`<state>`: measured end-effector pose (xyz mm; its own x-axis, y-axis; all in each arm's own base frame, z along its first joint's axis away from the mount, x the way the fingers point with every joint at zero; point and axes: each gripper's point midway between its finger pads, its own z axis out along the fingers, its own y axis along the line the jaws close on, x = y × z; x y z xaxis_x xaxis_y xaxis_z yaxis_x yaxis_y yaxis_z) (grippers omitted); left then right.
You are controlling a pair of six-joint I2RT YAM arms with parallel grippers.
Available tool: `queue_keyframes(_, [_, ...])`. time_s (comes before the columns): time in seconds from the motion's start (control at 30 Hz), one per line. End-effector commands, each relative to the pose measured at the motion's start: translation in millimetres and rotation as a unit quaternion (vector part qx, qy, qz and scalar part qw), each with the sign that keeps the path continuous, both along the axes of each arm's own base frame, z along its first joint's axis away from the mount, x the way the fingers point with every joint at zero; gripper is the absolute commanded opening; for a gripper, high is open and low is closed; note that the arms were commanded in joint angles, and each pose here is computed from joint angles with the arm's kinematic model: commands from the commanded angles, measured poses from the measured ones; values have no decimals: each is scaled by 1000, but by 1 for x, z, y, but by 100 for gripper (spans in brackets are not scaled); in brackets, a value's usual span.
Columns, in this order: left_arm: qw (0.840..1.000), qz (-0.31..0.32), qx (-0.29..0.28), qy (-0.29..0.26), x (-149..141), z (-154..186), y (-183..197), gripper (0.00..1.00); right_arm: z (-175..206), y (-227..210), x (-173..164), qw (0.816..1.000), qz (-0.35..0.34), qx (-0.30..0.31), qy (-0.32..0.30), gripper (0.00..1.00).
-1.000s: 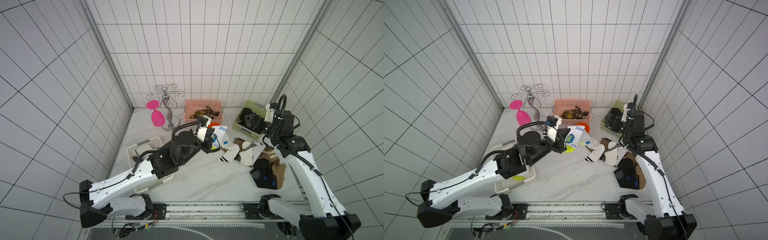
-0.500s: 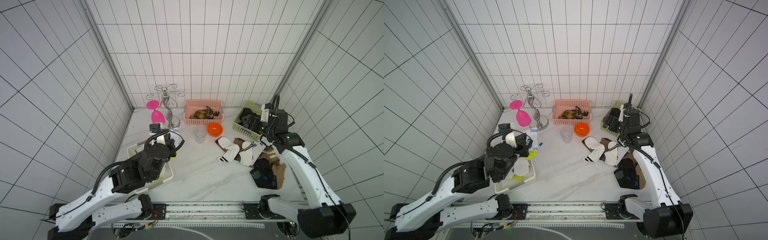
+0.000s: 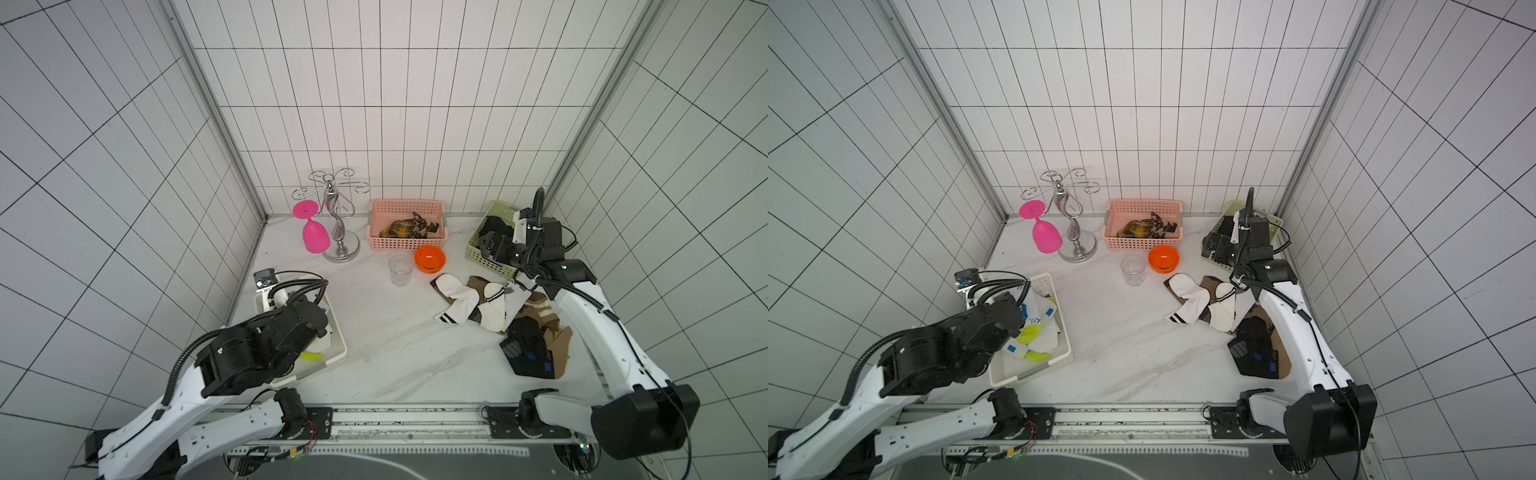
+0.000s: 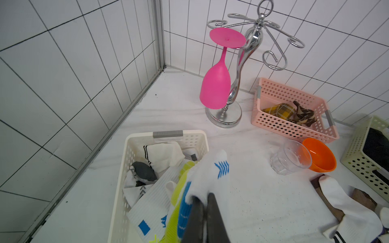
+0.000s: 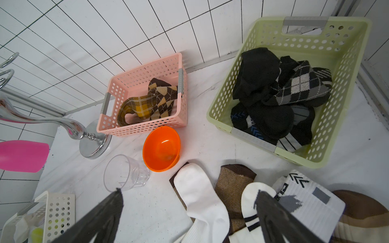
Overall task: Sort the socks into the basket by color
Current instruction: Place the sock in the bin.
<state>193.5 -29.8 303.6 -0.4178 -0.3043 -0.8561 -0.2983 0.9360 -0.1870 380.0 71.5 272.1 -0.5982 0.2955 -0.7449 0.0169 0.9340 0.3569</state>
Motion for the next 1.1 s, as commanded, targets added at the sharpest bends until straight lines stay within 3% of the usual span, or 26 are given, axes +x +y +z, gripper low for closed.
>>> queue_keyframes(0.0, [999, 18, 3, 49, -3, -28, 11, 0, -28, 6, -4, 999, 15, -6, 27, 99])
queue_keyframes(0.2, [993, 10, -22, 113, 22, -69, 14, 0, -34, 7, -6, 999, 19, -5, 30, 99])
queue_keyframes(0.6, [981, -16, -92, 171, 78, -135, 3, 0, -37, 3, -10, 999, 17, -18, 29, 99])
queue_keyframes(0.87, [957, 0, -131, 257, 76, -193, -5, 1, -44, -1, -13, 999, 12, -20, 37, 99])
queue_keyframes(1.07, [952, 11, -171, 255, 69, -209, -8, 10, -45, -3, -16, 999, 11, -21, 37, 99])
